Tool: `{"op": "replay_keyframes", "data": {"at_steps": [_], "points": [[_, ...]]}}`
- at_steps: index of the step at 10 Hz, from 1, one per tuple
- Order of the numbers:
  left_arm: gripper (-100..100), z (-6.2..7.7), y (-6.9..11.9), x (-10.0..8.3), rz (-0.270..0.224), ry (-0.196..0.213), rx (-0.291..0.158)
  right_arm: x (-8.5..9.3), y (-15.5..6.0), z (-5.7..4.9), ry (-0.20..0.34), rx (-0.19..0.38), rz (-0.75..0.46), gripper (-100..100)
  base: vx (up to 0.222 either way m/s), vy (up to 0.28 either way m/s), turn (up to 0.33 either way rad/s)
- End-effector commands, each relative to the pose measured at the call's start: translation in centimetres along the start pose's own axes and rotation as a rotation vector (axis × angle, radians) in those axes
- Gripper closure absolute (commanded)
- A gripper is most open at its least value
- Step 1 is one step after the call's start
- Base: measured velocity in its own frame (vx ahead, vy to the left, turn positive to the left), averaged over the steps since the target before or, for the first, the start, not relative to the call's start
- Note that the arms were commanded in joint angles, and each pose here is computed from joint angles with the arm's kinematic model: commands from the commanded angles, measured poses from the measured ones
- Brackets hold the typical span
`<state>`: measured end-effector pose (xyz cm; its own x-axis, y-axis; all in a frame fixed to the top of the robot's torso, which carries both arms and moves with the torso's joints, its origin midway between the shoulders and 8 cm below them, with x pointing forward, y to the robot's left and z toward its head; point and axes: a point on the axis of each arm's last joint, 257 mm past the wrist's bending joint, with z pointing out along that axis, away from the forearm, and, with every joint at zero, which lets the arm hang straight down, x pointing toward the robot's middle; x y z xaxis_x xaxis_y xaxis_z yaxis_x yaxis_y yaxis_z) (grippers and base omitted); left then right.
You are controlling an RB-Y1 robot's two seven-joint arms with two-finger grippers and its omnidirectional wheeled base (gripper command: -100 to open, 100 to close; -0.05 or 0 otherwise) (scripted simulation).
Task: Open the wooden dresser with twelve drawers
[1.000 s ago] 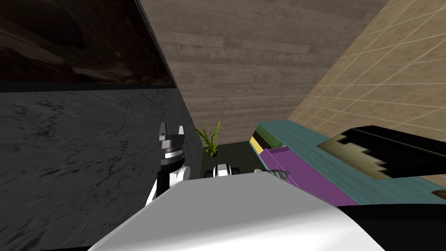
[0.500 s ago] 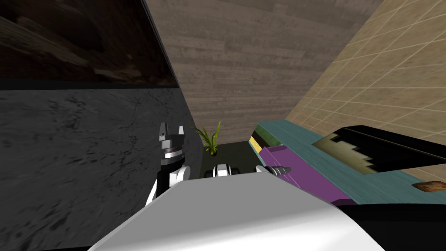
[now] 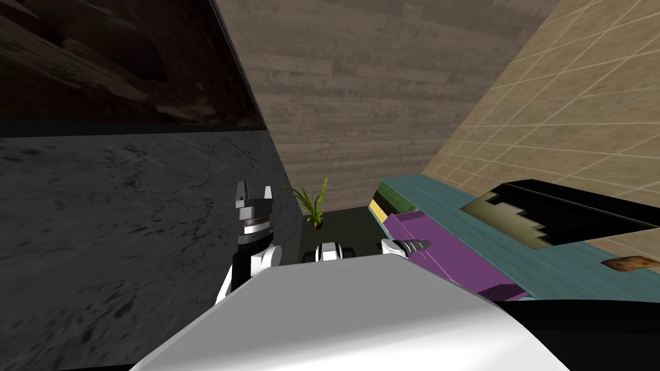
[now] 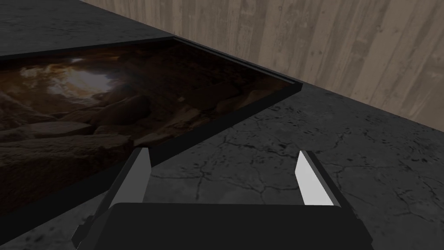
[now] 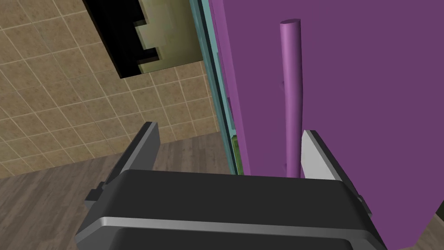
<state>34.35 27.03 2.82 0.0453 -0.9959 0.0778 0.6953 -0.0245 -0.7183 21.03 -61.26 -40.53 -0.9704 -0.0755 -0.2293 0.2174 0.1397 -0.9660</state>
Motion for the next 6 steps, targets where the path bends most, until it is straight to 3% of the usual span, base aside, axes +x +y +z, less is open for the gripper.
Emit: {"op": "replay_keyframes", "data": {"at_steps": [1,2,6], "points": [[0,0.00,0.00,0.00,0.000,0.000,0.000,-0.67,-0.18,0.60,-0.003,-0.003,-0.004,-100,-0.021,0.015,0.007],[0,0.00,0.00,0.00,0.000,0.000,0.000,-0.74,0.03,0.57,-0.005,-0.010,-0.005,0,0.000,0.000,0.000],[0,0.00,0.00,0.00,0.000,0.000,0.000,-0.51,0.71,0.17,-0.005,-0.027,-0.010,0,0.000,0.000,0.000]]}}
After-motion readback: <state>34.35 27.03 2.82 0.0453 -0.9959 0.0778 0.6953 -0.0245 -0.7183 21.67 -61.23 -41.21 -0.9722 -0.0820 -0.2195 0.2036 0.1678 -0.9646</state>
